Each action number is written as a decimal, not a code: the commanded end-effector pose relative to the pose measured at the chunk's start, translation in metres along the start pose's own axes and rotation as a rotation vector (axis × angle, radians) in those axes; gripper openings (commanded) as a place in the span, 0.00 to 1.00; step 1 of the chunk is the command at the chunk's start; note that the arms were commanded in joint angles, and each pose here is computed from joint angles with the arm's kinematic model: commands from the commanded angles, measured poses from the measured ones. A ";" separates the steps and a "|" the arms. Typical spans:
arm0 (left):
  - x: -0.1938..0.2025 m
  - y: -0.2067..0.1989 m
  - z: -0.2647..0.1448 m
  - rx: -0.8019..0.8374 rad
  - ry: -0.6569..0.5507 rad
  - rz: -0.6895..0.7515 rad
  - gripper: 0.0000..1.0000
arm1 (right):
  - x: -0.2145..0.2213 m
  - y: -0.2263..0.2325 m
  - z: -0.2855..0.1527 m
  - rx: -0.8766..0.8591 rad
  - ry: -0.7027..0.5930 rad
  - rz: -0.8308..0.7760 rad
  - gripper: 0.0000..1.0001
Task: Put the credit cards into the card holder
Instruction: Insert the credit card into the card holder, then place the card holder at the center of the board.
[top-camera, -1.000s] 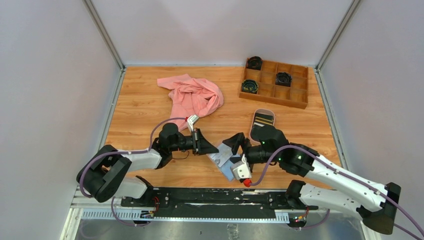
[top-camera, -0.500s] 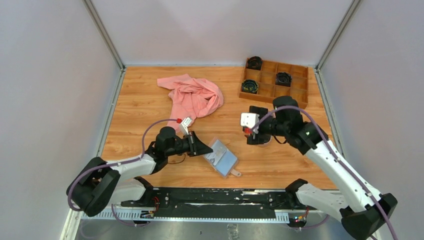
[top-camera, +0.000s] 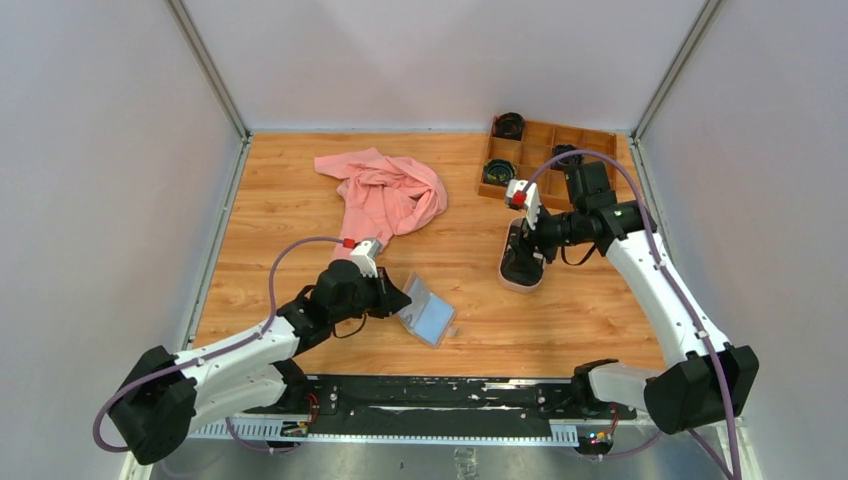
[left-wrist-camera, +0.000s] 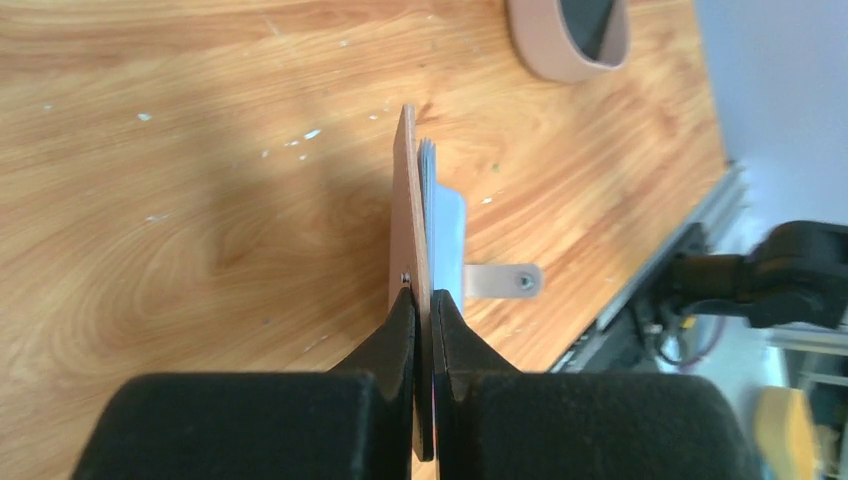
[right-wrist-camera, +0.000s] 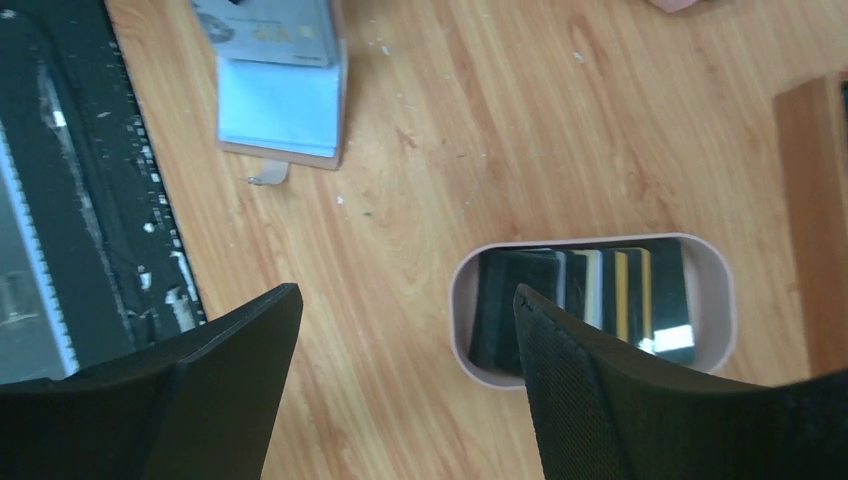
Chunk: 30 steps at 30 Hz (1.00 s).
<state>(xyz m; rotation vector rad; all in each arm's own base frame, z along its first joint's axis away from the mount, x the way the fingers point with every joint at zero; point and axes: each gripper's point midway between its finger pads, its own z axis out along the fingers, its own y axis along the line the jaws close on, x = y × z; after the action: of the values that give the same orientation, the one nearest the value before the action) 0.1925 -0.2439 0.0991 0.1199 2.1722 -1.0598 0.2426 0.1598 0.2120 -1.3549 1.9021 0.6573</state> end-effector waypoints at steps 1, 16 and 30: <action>-0.014 0.018 -0.002 -0.223 -0.050 0.168 0.00 | -0.002 0.036 -0.002 -0.141 -0.063 0.121 0.82; -0.014 0.008 0.016 -0.563 -0.033 0.552 0.00 | 0.015 0.034 0.012 -0.190 -0.257 0.264 0.83; 0.033 -0.008 0.041 -0.523 0.159 0.667 0.40 | 0.022 0.041 0.020 -0.235 -0.286 0.296 0.83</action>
<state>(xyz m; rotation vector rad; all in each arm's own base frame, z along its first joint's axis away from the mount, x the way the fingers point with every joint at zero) 0.1932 -0.2772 0.0665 0.6345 2.2046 -0.0629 0.2079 0.1741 0.1820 -1.0774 1.8588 1.1395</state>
